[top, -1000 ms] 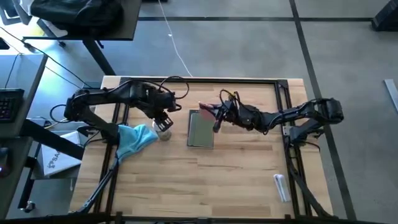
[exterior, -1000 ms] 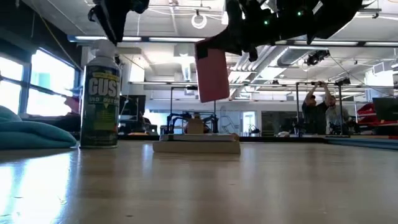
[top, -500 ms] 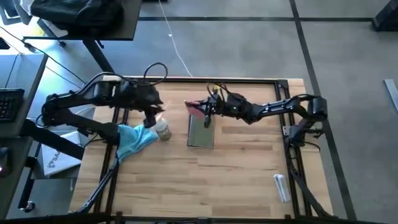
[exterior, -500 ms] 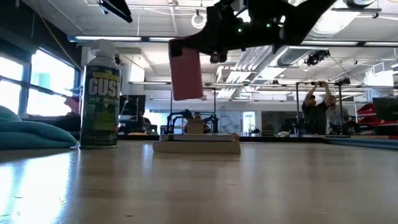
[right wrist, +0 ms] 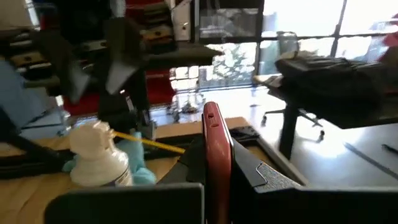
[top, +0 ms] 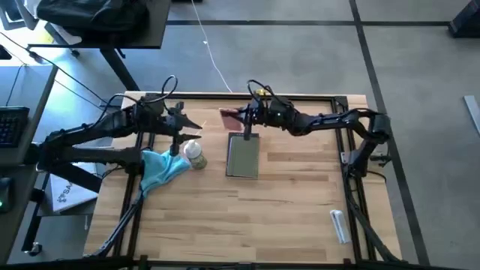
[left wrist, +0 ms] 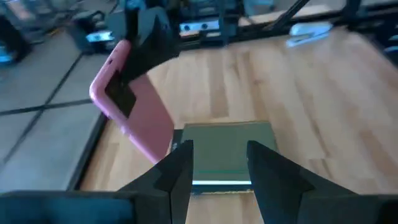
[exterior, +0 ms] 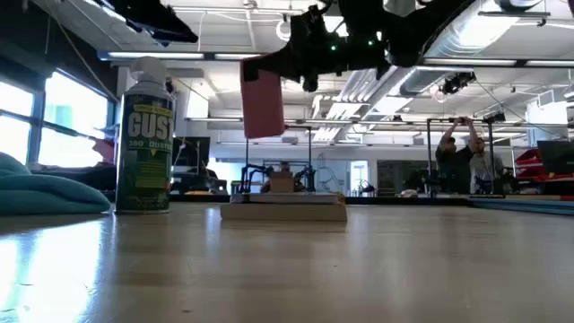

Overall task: Apply microfiber cloth
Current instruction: Spray the cellphone using the spray bottle

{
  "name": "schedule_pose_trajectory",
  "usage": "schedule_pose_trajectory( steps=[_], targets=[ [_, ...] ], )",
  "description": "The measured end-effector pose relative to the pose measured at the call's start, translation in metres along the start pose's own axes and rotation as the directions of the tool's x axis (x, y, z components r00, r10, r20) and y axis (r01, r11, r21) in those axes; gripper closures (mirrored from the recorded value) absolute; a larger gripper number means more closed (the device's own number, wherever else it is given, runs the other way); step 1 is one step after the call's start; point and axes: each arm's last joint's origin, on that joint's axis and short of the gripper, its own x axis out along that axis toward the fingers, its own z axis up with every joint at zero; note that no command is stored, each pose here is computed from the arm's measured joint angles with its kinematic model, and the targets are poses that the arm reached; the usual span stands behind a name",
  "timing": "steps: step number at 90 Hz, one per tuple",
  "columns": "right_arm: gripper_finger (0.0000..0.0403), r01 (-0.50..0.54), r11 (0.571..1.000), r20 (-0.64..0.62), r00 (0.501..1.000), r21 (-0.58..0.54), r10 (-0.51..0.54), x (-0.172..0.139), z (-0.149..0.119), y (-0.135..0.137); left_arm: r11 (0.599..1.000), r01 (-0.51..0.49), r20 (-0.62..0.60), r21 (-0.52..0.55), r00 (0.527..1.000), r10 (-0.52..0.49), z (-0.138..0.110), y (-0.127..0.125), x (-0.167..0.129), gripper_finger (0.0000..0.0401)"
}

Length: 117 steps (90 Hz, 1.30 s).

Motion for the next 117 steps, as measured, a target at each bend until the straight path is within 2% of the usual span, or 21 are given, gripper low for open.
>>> schedule_pose_trajectory(
  steps=[12, 29, 43, 53, 71, 78, 86, 117],
  targets=[
    [0.0402, -0.05, 0.998, -0.004, 0.999, 0.023, 0.05, 0.015, -0.004, -0.003, 0.997, 0.054, 0.013, -0.049, 0.999, -0.053, -0.016, 0.017, 0.001, 0.0299],
    [0.0402, -0.045, 0.999, -0.041, 0.998, 0.003, 0.045, 0.025, -0.003, -0.006, 0.987, 0.155, 0.145, -0.031, 0.978, -0.149, -0.017, 0.04, -0.001, 0.0336],
    [0.0402, -0.032, 0.999, -0.053, 0.998, -0.019, 0.031, 0.025, 0.001, -0.011, 0.952, 0.292, 0.157, -0.095, 0.949, -0.275, -0.031, 0.057, 0.013, 0.039],
    [0.0402, -0.001, 0.999, -0.048, 0.999, -0.036, -0.001, 0.024, 0.002, -0.022, 0.924, 0.355, 0.164, -0.14, 0.929, -0.332, -0.041, 0.066, 0.023, 0.0394],
    [0.0402, 0.031, 0.999, -0.047, 0.998, -0.015, -0.032, 0.02, 0.002, -0.036, 0.893, 0.448, 0.218, -0.046, 0.877, -0.429, -0.047, 0.068, 0.023, 0.0399],
    [0.0402, 0.013, 1.0, -0.055, 0.998, -0.011, -0.014, 0.02, 0.001, -0.036, 0.887, 0.463, 0.218, 0.008, 0.865, -0.453, -0.049, 0.066, 0.022, 0.0401],
    [0.0402, -0.006, 1.0, -0.058, 0.998, -0.01, 0.005, 0.02, 0.001, -0.034, 0.893, 0.448, 0.191, 0.044, 0.873, -0.448, -0.053, 0.065, 0.022, 0.0401],
    [0.0402, -0.027, 1.0, -0.061, 0.998, 0.001, 0.027, 0.021, 0.0, -0.03, 0.891, 0.453, 0.13, -0.001, 0.884, -0.449, -0.062, 0.065, 0.027, 0.0401]
  ],
)
